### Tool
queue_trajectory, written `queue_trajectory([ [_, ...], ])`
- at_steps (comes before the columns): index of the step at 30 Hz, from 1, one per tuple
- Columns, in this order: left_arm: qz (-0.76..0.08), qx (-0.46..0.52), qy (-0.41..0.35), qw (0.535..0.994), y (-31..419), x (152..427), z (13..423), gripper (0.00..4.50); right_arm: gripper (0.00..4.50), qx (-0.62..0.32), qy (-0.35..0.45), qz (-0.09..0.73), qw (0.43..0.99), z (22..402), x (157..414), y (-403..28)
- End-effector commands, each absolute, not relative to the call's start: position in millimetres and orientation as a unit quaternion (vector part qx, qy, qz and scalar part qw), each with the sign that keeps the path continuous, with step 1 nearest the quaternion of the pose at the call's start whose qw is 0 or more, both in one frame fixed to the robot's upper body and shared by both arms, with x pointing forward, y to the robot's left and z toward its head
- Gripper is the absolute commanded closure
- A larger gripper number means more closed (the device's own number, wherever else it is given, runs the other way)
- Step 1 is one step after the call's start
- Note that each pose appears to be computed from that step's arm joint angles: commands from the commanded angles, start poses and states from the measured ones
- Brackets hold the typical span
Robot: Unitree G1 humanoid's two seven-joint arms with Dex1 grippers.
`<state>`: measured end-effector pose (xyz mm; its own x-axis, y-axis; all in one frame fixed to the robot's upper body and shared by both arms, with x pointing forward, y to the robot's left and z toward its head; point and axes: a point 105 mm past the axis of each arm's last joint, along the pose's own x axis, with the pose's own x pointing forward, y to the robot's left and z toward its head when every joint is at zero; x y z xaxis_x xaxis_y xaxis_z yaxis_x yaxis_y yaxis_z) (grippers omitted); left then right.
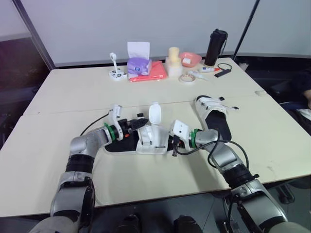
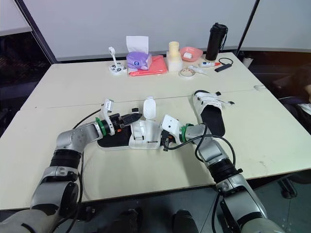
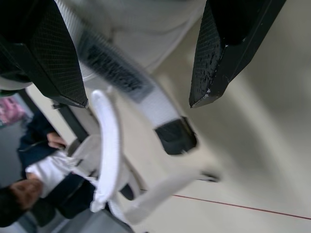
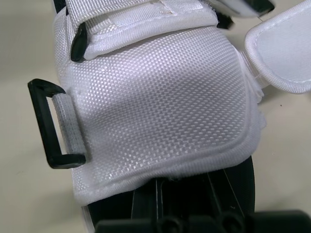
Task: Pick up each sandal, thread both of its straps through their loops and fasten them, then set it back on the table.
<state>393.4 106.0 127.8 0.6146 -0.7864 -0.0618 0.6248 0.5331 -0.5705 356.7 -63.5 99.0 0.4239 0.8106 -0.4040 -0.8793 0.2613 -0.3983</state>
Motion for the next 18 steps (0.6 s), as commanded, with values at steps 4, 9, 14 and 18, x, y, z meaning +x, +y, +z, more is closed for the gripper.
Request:
queue_trajectory([
  [4,-0.422,-0.267,0.124,0.858,107.0,401.1,149.6,2.90,4.50,-0.294,0.102,0.537,0.784,75.4,351.7,-66.9],
  [9,-0.429,-0.274,0.094,0.855,114.0,401.4,162.6,4.46,4.50,-0.294,0.102,0.535,0.785,74.8,351.1,-67.3],
  [14,-0.488,-0.302,0.063,0.816,109.4,385.3,183.6,4.46,4.50,-0.295,0.102,0.534,0.786,74.3,351.4,-67.9],
  [18,-0.536,-0.322,0.048,0.779,102.3,369.7,198.3,4.46,4.50,-0.296,0.102,0.535,0.785,73.9,351.4,-67.4],
])
